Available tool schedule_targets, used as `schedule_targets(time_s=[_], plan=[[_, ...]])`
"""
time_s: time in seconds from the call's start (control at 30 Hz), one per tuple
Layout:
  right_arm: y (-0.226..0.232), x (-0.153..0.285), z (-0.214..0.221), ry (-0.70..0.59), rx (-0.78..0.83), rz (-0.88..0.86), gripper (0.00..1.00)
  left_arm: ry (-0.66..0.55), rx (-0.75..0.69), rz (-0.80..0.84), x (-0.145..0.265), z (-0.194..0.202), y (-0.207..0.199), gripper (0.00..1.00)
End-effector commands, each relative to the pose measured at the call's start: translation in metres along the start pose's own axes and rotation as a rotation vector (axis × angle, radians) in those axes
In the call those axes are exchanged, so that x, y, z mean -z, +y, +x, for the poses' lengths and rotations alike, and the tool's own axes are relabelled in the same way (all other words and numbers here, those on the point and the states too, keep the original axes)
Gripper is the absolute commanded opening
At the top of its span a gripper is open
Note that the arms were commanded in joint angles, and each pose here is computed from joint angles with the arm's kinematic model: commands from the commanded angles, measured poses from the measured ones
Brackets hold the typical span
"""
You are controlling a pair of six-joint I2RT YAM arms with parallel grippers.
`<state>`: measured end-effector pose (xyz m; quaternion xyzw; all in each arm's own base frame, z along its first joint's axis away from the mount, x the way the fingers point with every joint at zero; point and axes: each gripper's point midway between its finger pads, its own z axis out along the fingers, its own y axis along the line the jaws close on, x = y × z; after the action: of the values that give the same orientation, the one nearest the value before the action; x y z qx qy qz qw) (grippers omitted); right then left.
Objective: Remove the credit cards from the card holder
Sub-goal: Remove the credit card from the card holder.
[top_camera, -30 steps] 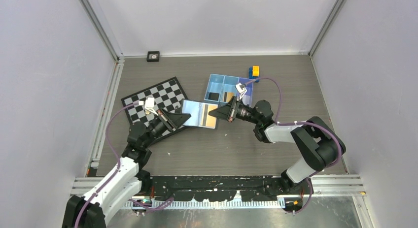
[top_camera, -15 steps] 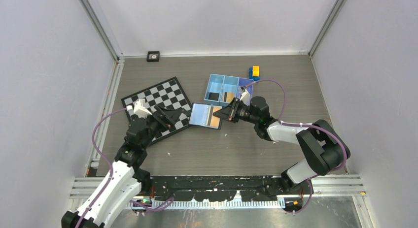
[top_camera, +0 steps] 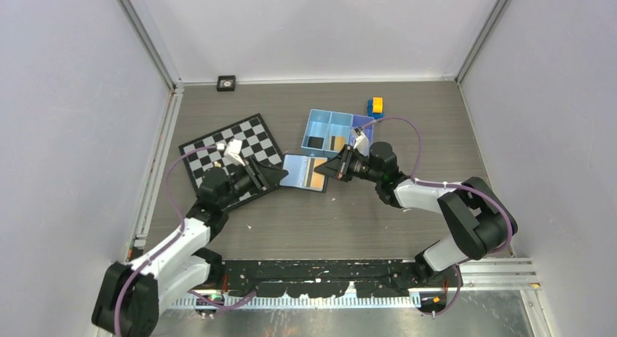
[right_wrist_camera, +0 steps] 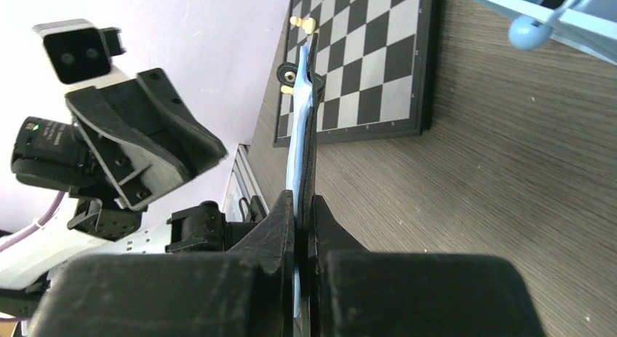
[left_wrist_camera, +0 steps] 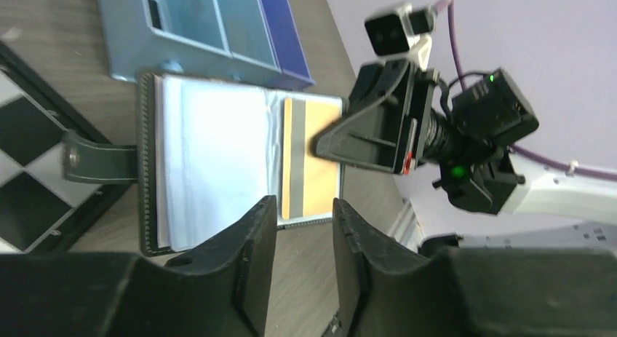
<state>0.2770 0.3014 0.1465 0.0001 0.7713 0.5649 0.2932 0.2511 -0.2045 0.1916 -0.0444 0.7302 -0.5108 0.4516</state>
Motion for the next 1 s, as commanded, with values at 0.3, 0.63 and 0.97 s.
schedule_targets(time_s=[0.3, 0.63, 0.97], plan=[[0.058, 0.005, -0.020, -0.036, 0.078, -0.207, 0.01, 0.162, -0.010, 0.132, -0.029, 0.016, -0.029, 0.28], [0.071, 0.006, -0.017, -0.019, 0.078, -0.270, 0.00, 0.238, 0.062, 0.135, -0.041, 0.027, -0.023, 0.24], [0.083, 0.009, -0.015, -0.014, 0.080, -0.341, 0.00, 0.262, 0.131, 0.295, -0.040, 0.023, -0.050, 0.28]])
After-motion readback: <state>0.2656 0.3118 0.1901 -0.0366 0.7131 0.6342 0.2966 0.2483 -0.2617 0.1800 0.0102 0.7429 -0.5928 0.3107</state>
